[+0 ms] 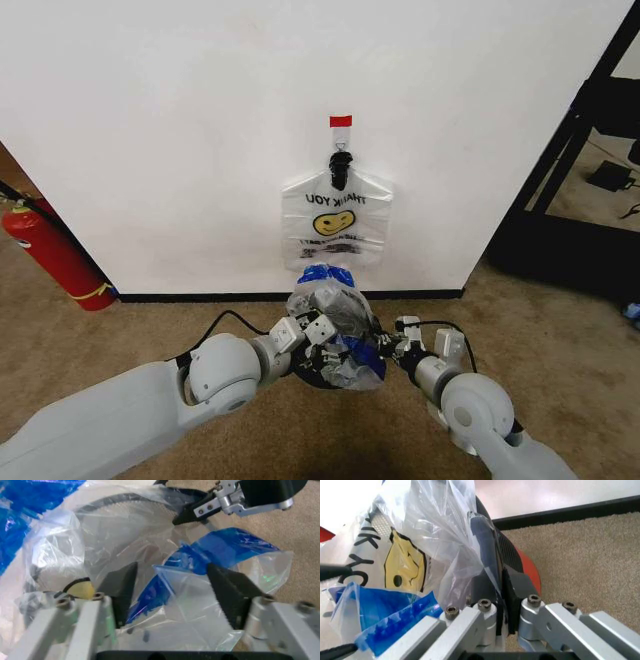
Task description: Pick up the garbage bag from the wall and place it over the trash bin.
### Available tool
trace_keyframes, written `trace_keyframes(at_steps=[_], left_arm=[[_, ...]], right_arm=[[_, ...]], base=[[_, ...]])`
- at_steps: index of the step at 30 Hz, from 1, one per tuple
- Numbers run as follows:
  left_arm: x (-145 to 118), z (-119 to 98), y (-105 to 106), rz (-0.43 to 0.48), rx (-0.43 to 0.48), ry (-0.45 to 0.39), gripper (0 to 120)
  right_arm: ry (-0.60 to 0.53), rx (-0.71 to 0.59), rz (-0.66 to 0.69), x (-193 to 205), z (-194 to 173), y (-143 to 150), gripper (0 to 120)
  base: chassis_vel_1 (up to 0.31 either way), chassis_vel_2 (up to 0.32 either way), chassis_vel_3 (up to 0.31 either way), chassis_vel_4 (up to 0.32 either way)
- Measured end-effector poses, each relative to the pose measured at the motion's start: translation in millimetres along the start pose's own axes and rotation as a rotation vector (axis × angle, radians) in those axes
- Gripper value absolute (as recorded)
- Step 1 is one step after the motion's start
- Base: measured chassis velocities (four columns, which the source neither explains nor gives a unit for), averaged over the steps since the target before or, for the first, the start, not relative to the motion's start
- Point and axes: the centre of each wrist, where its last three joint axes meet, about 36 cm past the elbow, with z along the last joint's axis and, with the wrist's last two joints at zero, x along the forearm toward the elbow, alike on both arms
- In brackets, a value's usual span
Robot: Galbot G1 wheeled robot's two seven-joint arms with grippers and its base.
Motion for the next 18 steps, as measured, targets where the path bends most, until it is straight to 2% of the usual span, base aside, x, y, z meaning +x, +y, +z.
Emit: trace_keyframes(at_steps=[5,10,12,13,16,18], left_arm=[[-2.9,2.5,-2.8,0.014,-0.003,0.021,30],[-4.4,3.7,-2.2,0.015,-0.003,0.032,21],[-3.8,5.9,-1.2,0.012,0.001,0.041,11],[-3.8,5.9,-1.2,0.012,0.001,0.041,11],[-3.0,8.8,-1.1,0.009,0.004,0.049,0],[-2.0,10.7,-0.9,0.004,0.007,0.053,0]], right_arm=[[0.0,0.0,0.003,0.7,0.0,-0.1,0],[-0.001,-0.001,0.004,1.0,-0.6,0.1,0],[-0.001,-0.003,0.002,1.3,-1.5,0.2,0],[-0.001,-0.003,0.002,1.3,-1.5,0.2,0],[-0.003,-0.002,0.002,1.2,-2.8,0.0,0],[-0.005,-0.002,0.001,1.0,-3.8,0.3,0]], base=[[0.0,0.0,0.0,0.0],[0.0,0.0,0.0,0.0],[0.0,0.0,0.0,0.0],[0.0,0.0,0.0,0.0],[0.0,0.0,0.0,0.0],[0.0,0.0,0.0,0.0]])
